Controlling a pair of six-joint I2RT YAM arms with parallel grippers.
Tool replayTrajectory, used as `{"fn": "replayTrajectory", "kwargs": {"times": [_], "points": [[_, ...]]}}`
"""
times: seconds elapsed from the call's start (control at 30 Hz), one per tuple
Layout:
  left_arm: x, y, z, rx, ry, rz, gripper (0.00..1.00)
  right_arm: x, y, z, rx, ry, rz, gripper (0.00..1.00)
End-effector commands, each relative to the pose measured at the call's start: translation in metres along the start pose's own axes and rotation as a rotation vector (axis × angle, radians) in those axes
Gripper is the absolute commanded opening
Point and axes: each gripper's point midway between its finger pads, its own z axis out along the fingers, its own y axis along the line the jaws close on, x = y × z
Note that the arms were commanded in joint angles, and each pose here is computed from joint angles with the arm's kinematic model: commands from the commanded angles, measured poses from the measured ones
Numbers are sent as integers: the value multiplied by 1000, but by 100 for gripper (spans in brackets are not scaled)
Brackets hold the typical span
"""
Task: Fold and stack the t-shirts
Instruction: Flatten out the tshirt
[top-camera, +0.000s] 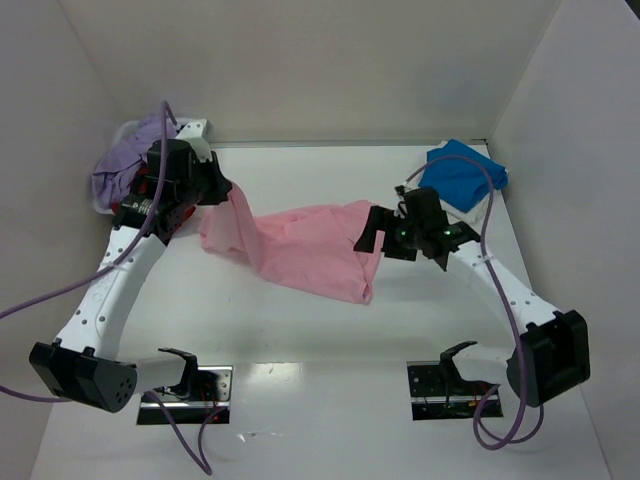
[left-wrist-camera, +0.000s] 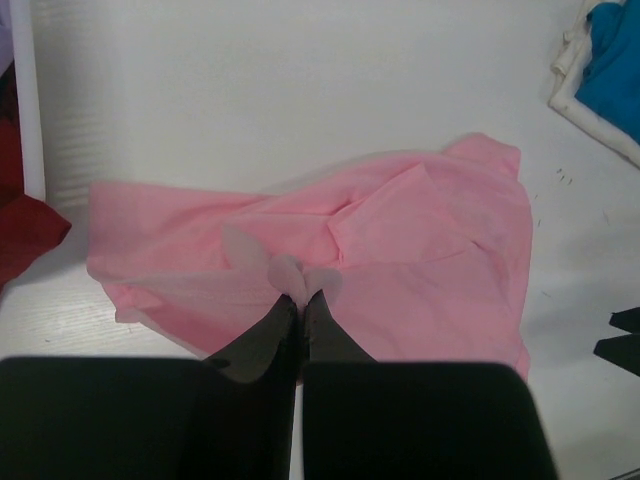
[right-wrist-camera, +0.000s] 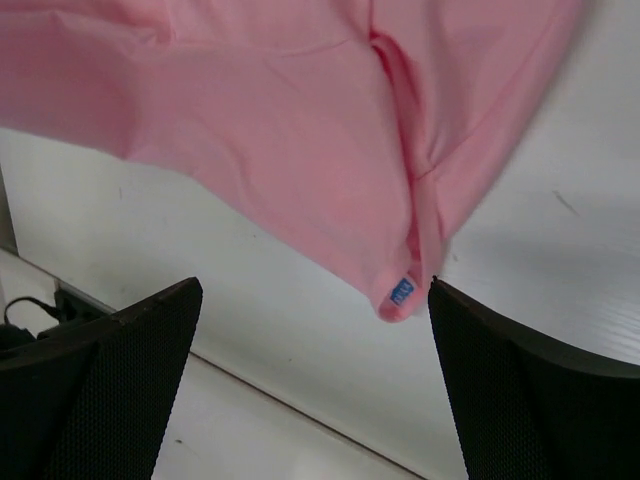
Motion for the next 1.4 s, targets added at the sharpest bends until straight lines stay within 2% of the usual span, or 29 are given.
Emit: {"fn": "replayTrajectory", "kwargs": {"times": [0.0,0.2,0.53,0.6,0.8,1.1,1.27,1.3,1.37], "points": [[7,1,8,18,16,18,0,-9,19,22,-29,-56,-27,99],[16,3,11,13,37,16,0,-9,-2,55,53,-30,-33,99],[25,6,15,8,55,15,0,-58,19,98,31,-92,-95,92],[29,7,16,6,63,14,0,-67,29,104,19,-99,-134,88],[36,9,21,-1,92,22,0,-44,34,150,27,-6,-196,84],[34,9,19,-1,92,22,0,-31,19,174,94,25,-223,76],[34,9,19,-1,92,22,0,-32,17,177,108,27,-222,55],[34,9,19,-1,92,22,0,-34,15,178,120,20,-223,42],[34,9,19,-1,92,22,0,-36,12,178,140,8,-223,28]]}}
